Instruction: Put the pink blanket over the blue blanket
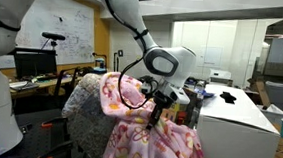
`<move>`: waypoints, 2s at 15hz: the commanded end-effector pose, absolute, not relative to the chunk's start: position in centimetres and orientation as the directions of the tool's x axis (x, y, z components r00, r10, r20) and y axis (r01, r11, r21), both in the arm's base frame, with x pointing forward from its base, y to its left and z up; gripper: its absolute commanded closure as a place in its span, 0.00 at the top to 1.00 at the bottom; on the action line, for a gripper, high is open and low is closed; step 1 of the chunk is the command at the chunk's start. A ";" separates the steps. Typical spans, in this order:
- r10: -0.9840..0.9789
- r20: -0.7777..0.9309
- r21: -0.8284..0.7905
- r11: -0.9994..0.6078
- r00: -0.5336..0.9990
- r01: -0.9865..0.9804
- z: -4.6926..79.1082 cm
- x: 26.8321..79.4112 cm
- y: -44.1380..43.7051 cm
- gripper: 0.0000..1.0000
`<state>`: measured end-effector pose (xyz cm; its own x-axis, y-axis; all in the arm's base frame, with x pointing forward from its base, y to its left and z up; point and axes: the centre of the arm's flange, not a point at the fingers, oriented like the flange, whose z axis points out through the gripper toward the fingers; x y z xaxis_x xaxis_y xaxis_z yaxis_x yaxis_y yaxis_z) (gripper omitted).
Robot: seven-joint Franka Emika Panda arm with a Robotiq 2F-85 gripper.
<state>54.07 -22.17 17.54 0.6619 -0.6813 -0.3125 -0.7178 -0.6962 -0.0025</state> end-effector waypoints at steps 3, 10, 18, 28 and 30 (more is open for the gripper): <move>-0.565 -0.359 -0.068 -0.778 0.743 -0.624 22.5 54.2 -17.8 0.03; -0.445 -0.260 -0.114 -0.867 0.857 -0.485 30.7 57.1 -10.9 0.03; -0.315 -0.165 -0.200 -0.917 0.935 -0.344 39.0 57.8 -4.7 0.03; -0.131 -0.010 -0.260 -0.957 0.991 -0.129 48.1 56.3 0.9 0.03; -0.109 0.004 -0.260 -0.960 0.994 -0.104 49.0 56.2 1.9 0.03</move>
<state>56.90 0.63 46.34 0.9875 -0.1571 -0.0156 -0.1563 -0.9589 -0.2367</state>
